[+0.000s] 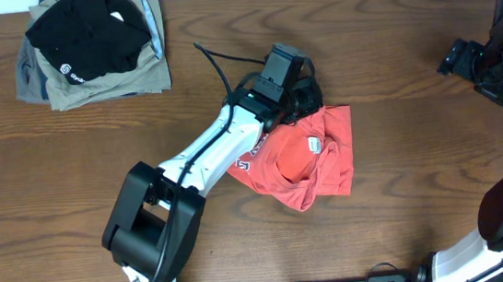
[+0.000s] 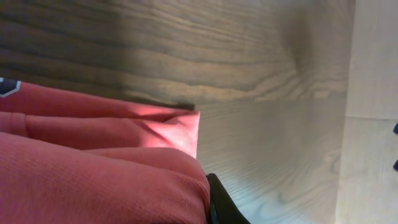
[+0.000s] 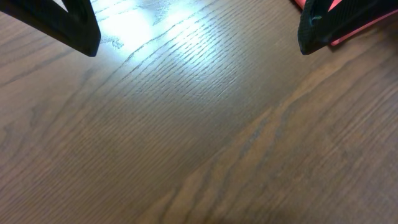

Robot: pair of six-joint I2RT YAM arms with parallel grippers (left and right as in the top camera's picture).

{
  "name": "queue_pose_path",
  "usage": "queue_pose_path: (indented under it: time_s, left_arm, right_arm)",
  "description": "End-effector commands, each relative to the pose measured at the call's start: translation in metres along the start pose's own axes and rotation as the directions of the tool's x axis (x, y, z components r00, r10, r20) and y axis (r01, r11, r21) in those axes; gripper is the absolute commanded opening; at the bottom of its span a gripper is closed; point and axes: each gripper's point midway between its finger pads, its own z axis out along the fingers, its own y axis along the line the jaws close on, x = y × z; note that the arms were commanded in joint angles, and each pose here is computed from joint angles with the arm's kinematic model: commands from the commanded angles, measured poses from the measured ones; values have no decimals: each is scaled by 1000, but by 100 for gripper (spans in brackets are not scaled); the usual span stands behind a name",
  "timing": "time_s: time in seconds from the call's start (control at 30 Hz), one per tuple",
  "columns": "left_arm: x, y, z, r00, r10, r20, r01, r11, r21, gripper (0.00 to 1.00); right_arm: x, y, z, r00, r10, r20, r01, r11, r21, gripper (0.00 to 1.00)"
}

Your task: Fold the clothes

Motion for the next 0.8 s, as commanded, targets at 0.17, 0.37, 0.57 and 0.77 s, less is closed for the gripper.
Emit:
queue_pose_path:
  time_s: [0.17, 0.37, 0.57, 0.77]
  left_arm:
    - [-7, -10, 6, 996, 6, 94, -3, 1000, -29, 10]
    - [-2, -2, 32, 989, 43, 140, -32, 996, -79, 17]
    - [14, -3, 44, 984, 162, 76, -157, 985, -67, 74]
    - [26, -23, 17, 969, 247, -3, -247, 969, -7, 82]
  right_arm:
    - [-3, 0, -3, 1000, -16, 14, 16, 1000, 8, 99]
    - [-3, 0, -3, 1000, -16, 14, 16, 1000, 8, 99]
    - [-3, 0, -3, 1000, -16, 14, 16, 1000, 8, 99]
    - [-3, 0, -3, 1000, -16, 14, 16, 1000, 8, 99]
